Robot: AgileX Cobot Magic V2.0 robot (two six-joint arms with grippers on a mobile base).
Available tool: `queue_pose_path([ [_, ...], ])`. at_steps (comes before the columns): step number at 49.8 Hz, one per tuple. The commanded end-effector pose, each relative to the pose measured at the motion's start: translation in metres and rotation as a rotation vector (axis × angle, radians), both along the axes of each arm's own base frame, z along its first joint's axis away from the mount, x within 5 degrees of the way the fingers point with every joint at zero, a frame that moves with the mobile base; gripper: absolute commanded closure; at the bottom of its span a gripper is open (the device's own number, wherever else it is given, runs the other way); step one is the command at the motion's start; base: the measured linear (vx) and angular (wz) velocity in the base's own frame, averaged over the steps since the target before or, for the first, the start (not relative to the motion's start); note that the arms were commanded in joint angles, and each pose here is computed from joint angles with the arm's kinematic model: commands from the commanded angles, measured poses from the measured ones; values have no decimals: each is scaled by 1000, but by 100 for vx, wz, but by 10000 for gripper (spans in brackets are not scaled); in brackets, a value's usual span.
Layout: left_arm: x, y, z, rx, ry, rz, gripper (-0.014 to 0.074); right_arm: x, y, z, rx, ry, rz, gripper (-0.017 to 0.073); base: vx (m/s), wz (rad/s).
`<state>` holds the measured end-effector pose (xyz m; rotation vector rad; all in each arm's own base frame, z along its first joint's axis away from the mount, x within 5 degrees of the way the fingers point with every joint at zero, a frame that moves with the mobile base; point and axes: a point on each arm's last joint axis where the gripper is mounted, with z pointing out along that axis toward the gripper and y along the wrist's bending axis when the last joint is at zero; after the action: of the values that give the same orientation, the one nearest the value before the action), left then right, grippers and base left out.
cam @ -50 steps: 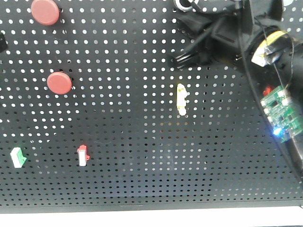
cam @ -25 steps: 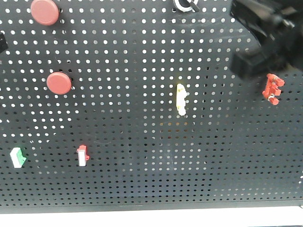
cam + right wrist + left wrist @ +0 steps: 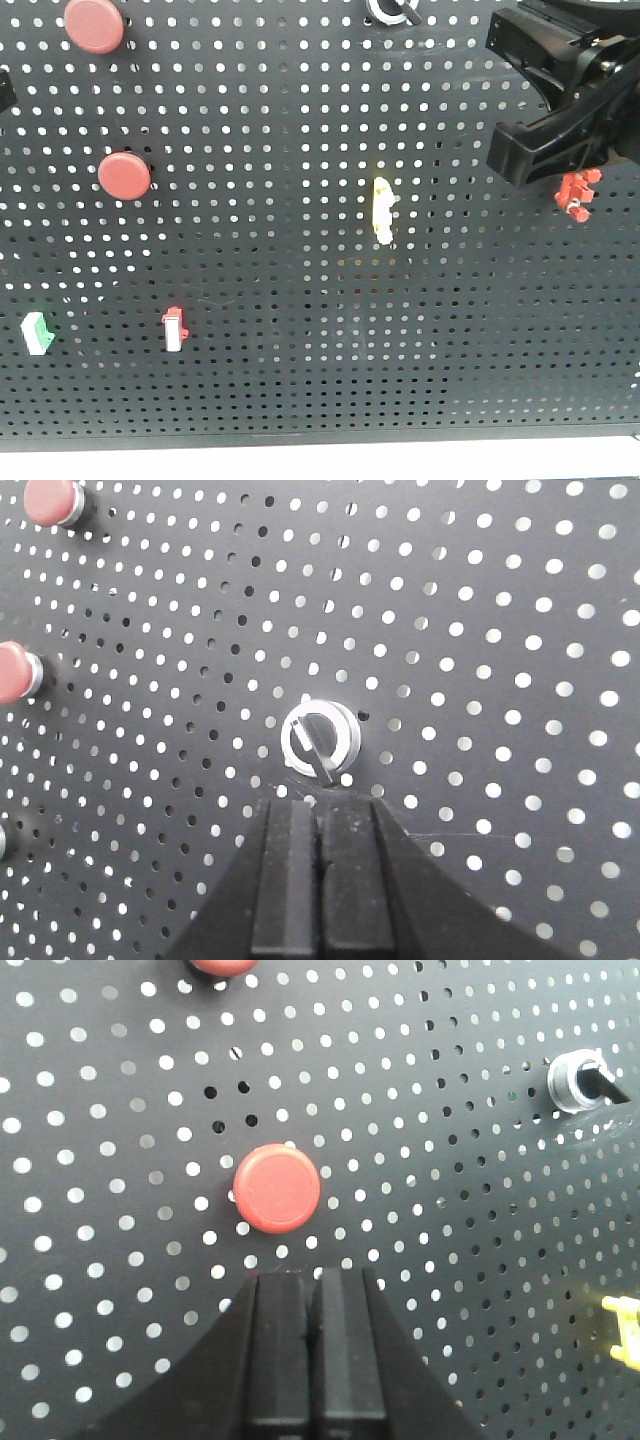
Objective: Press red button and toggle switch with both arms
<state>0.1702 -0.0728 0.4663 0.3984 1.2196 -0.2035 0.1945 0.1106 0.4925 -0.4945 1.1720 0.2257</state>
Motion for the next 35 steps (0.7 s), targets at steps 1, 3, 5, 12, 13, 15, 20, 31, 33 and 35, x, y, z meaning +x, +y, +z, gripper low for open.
queue_pose_path([
  [1, -8, -1, 15, -44, -79, -44, 592, -12, -5, 20, 45, -116, 13, 559, 0, 0],
  [3, -7, -1, 11, -37, -71, -39, 592, -12, -5, 20, 45, -116, 13, 559, 0, 0],
  [5, -10, 3, 9, -48, -63, -26, 592, -12, -5, 20, 45, -116, 13, 559, 0, 0],
  [12, -29, 27, -27, -83, 30, 86, 592, -12, -5, 20, 47, -118, 13, 559, 0, 0],
  [13, -33, 31, -35, -82, 40, 106, 592, -12, -5, 20, 47, -119, 14, 559, 0, 0],
  [15, -42, 39, -52, -26, 36, 163, 592, -12, -5, 20, 47, -119, 14, 559, 0, 0],
  [20, -63, 54, -89, 65, 31, 277, 592, -12, -5, 20, 47, -119, 14, 559, 0, 0],
  [31, -103, 70, -176, -11, 89, 385, 592, -12, -5, 20, 47, -119, 14, 559, 0, 0],
  [33, -107, 71, -192, -2, 102, 398, 592, -12, -5, 20, 47, -119, 14, 559, 0, 0],
  [35, -110, 72, -205, 1, 116, 408, 592, -12, -5, 20, 47, -119, 14, 559, 0, 0],
])
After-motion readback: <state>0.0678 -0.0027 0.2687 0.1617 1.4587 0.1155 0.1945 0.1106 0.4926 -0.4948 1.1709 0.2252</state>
